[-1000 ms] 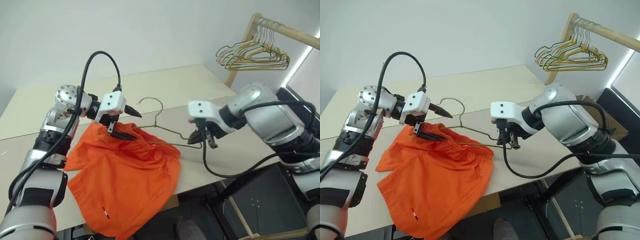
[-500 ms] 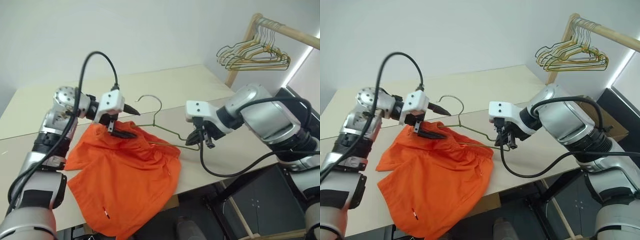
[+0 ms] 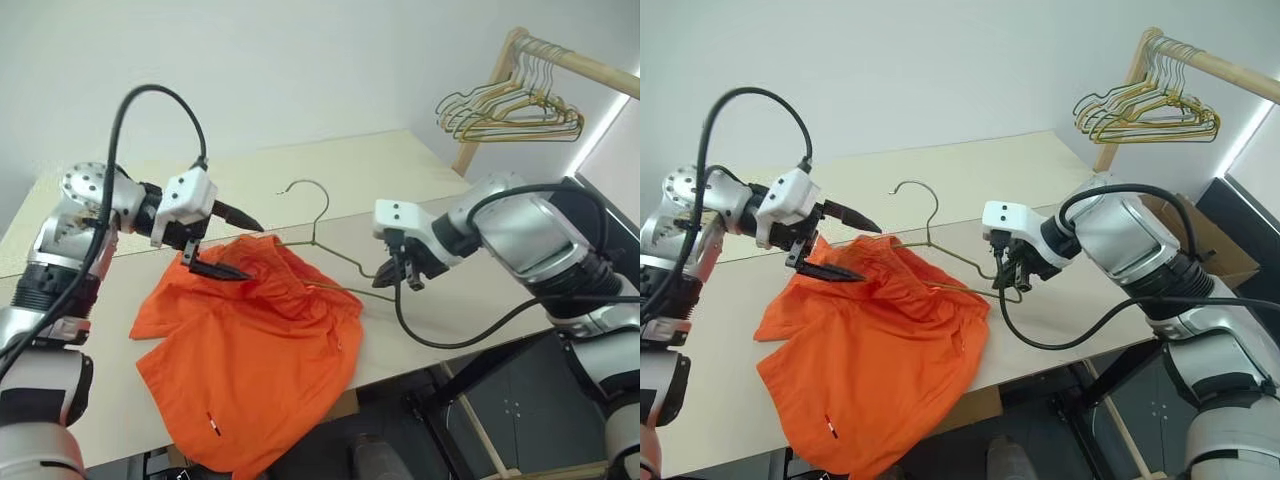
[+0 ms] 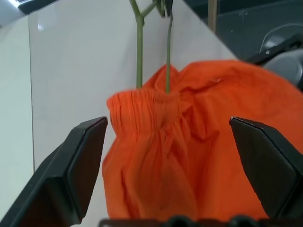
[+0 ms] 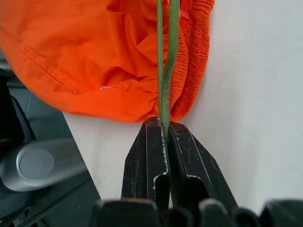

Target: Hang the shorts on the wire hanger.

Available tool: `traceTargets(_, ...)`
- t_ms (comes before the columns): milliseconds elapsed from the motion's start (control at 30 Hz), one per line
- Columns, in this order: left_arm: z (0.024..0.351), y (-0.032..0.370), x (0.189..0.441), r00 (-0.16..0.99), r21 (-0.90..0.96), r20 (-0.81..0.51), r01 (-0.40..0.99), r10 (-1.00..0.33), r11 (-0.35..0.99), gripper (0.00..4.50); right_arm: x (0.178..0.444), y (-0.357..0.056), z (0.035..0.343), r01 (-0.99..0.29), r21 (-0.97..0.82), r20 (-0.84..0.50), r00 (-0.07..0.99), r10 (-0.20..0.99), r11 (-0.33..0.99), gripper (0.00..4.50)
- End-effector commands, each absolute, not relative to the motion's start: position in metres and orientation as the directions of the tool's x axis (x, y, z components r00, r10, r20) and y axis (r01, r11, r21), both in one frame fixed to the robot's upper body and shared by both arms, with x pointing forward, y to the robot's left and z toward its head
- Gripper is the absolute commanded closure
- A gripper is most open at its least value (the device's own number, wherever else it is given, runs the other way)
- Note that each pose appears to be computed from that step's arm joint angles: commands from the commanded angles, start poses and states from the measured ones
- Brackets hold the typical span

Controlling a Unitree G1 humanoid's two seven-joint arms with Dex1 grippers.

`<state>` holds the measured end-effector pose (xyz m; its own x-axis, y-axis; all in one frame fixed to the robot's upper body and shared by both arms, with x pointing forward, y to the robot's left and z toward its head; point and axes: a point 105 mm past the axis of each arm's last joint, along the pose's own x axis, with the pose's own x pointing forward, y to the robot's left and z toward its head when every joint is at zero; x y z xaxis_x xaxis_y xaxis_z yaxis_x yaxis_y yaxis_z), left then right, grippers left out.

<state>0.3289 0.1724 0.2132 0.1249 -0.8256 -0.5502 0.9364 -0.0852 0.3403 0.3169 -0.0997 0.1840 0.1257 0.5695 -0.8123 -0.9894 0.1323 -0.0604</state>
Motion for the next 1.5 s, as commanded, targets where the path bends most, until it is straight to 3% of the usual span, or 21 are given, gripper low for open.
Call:
traceTargets(33,0.213,0.177,0.345,0.242,0.43,-0.592,0.901,-0.769,-0.047,0.01,0.317,-0.099,0.201,-0.987,-0.114,-0.805,0.156,0.573,0.109,4.5)
traceTargets(167,0.202,0.173,0.356,0.28,0.448,-0.6,0.894,-0.749,-0.025,0.01,0.317,-0.098,0.205,-0.987,-0.134,-0.805,0.162,0.571,0.09,4.5)
traceTargets(433,0.187,0.162,0.354,0.197,0.407,-0.672,0.903,-0.714,-0.134,0.01,0.317,-0.094,0.212,-0.984,-0.17,-0.807,0.169,0.566,0.053,4.5)
traceTargets(567,0.181,0.163,0.362,0.23,0.425,-0.701,0.895,-0.675,-0.136,0.01,0.317,-0.095,0.213,-0.982,-0.183,-0.814,0.176,0.554,0.043,4.5)
traceTargets(1000,0.181,0.159,0.37,0.257,0.453,-0.684,0.883,-0.682,-0.122,4.35,0.321,-0.099,0.222,-0.976,-0.213,-0.818,0.199,0.54,0.038,4.5)
traceTargets(1333,0.189,0.155,0.369,0.252,0.429,-0.628,0.902,-0.736,-0.057,4.46,0.322,-0.102,0.22,-0.957,-0.29,-0.778,0.236,0.582,0.001,4.5)
traceTargets(1500,0.19,0.157,0.368,0.256,0.408,-0.615,0.913,-0.746,-0.023,4.5,0.327,-0.115,0.223,-0.945,-0.312,-0.74,0.305,0.599,0.096,3.01)
